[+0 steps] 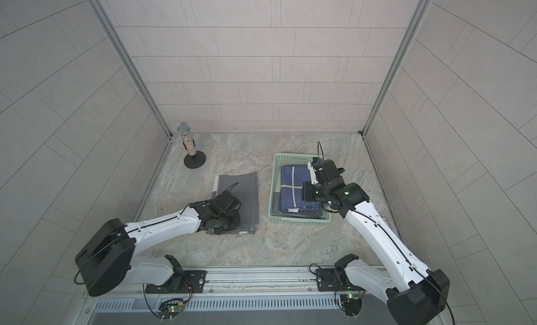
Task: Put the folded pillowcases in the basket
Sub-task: Move the pillowcase to the center of the board.
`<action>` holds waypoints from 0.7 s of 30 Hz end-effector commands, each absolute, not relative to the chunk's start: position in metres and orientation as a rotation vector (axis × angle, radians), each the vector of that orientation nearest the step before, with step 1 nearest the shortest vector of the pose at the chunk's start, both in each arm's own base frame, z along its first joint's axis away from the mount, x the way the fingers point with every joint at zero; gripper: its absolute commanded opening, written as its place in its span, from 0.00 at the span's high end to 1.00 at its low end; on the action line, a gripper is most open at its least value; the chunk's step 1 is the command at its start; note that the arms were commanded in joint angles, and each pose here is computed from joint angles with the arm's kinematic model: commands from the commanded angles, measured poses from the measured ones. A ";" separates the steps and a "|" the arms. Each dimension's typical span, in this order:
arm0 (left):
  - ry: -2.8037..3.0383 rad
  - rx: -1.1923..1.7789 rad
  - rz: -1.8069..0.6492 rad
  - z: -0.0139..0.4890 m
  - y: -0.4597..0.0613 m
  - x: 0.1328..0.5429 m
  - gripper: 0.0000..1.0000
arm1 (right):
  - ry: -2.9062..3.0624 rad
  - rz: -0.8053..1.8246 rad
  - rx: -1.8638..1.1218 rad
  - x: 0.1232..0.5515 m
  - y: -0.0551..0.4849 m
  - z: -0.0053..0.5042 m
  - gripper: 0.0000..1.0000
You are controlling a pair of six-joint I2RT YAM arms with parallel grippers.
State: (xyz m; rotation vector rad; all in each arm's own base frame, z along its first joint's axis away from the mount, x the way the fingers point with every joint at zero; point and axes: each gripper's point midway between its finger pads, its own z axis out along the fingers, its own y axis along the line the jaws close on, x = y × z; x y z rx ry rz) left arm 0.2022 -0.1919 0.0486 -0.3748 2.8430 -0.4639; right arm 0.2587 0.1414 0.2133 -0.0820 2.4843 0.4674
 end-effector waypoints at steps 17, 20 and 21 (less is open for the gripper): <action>2.788 -0.397 -0.257 0.116 -0.086 0.322 0.49 | 2.591 0.529 -0.326 0.223 0.354 0.112 0.78; 2.822 -0.420 -0.318 0.098 -0.099 0.340 0.55 | 2.631 0.475 -0.329 0.233 0.356 0.090 1.00; 2.844 -0.422 -0.358 0.092 -0.106 0.342 0.58 | 2.643 0.468 -0.319 0.235 0.354 0.085 1.00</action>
